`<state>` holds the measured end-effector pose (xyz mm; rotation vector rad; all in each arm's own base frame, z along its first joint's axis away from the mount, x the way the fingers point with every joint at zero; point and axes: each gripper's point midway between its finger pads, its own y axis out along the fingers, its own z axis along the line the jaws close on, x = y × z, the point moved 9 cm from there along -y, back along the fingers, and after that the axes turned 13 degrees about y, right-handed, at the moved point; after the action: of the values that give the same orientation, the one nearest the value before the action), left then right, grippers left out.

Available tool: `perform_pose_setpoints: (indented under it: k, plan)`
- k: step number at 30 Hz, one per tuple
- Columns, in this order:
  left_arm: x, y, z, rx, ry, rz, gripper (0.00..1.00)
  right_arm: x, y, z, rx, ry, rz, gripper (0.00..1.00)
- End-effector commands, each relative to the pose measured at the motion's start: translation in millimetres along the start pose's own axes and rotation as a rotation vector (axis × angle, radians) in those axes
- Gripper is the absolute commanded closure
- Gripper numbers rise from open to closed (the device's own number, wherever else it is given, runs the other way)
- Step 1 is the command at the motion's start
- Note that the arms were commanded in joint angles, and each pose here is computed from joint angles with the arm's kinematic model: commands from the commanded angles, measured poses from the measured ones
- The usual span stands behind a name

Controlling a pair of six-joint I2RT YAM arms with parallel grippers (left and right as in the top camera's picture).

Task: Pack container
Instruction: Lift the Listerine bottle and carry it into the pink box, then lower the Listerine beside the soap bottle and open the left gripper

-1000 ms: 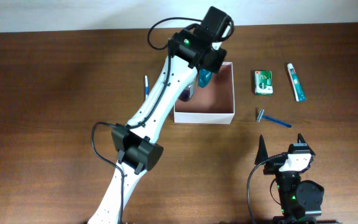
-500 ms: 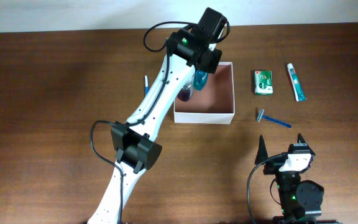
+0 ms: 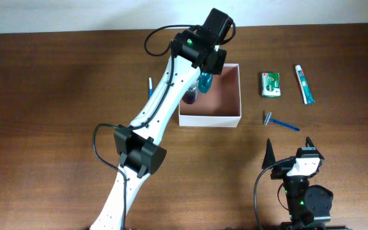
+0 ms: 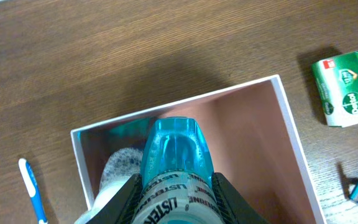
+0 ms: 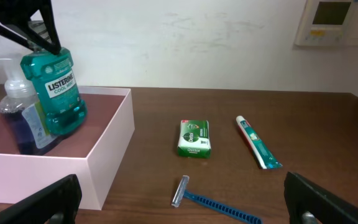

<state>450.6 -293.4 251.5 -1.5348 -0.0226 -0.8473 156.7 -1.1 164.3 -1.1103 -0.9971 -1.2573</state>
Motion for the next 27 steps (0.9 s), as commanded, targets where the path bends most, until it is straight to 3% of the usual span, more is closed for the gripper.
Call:
perform_pose_setpoints:
  k: [1,9,10,12,27]
  plan:
    - [3.0,-11.3,11.9,0.066,-0.041,-0.022,0.97,-1.3,-0.3,-1.1,-0.004,0.0,0.0,0.01]
    - [2.6,-11.3,11.9,0.069,-0.044,-0.019,0.96,-1.3,-0.3,-1.1,-0.005,0.0,0.0,0.01]
    - [3.1,-11.3,11.9,0.068,-0.044,-0.022,0.88,-1.3,-0.3,-1.1,-0.004,0.0,0.0,0.01]
    - [4.0,-11.3,11.9,0.068,-0.045,-0.028,0.83,-1.3,-0.3,-1.1,-0.004,0.0,0.0,0.01]
    - [3.6,-11.2,8.8,0.032,-0.059,-0.025,0.84,-1.3,-0.3,-1.1,-0.004,0.0,0.0,0.01]
